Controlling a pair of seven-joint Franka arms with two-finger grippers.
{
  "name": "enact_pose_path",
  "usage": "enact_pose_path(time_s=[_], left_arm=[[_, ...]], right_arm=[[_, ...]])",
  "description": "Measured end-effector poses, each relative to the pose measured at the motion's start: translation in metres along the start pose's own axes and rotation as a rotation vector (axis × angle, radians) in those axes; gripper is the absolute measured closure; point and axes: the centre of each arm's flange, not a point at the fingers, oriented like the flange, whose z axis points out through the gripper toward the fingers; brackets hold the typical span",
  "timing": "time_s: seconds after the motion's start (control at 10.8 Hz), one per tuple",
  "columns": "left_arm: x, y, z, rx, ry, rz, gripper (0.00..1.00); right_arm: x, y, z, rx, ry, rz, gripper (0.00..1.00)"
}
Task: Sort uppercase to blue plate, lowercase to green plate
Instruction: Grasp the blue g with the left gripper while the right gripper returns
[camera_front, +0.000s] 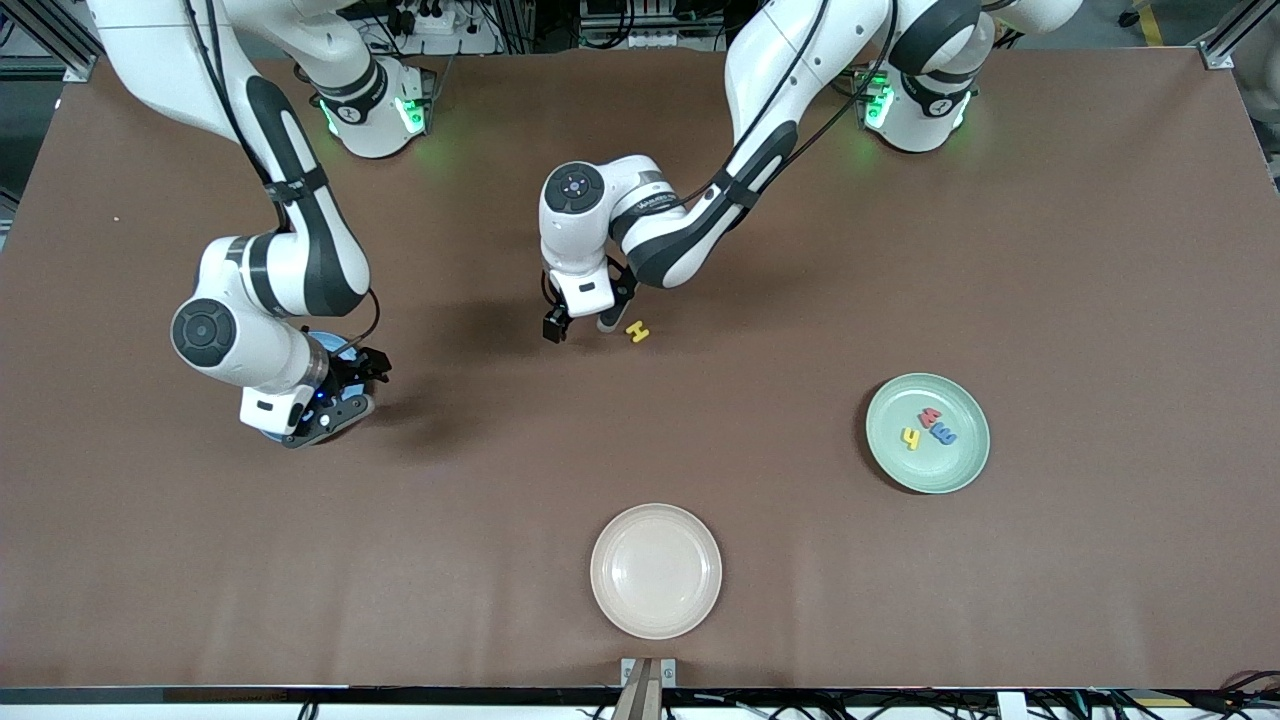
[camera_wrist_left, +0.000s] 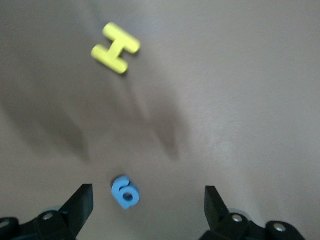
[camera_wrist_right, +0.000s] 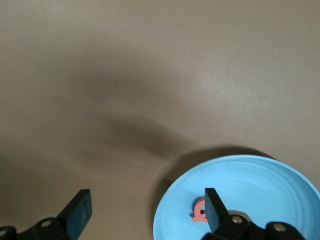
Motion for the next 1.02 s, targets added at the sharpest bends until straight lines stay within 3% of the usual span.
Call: enact_pose_path(time_s=[0.28, 0.65, 1.02], left_arm=[[0.000, -0.002, 0.006, 0.031, -0.019, -0.134, 0.02], [-0.005, -0.017, 0.032, 0.061, 0.000, -0.170, 0.04], [-0.012, -0.027, 0.043, 0.073, 0.009, -0.192, 0.20]], right_arm=[[0.000, 0.003, -0.001, -0.003, 0.004, 0.004, 0.00], [0.000, 0.003, -0.001, -0.003, 0.004, 0.003, 0.00], [0.000, 0.003, -0.001, -0.003, 0.005, -0.004, 0.00]])
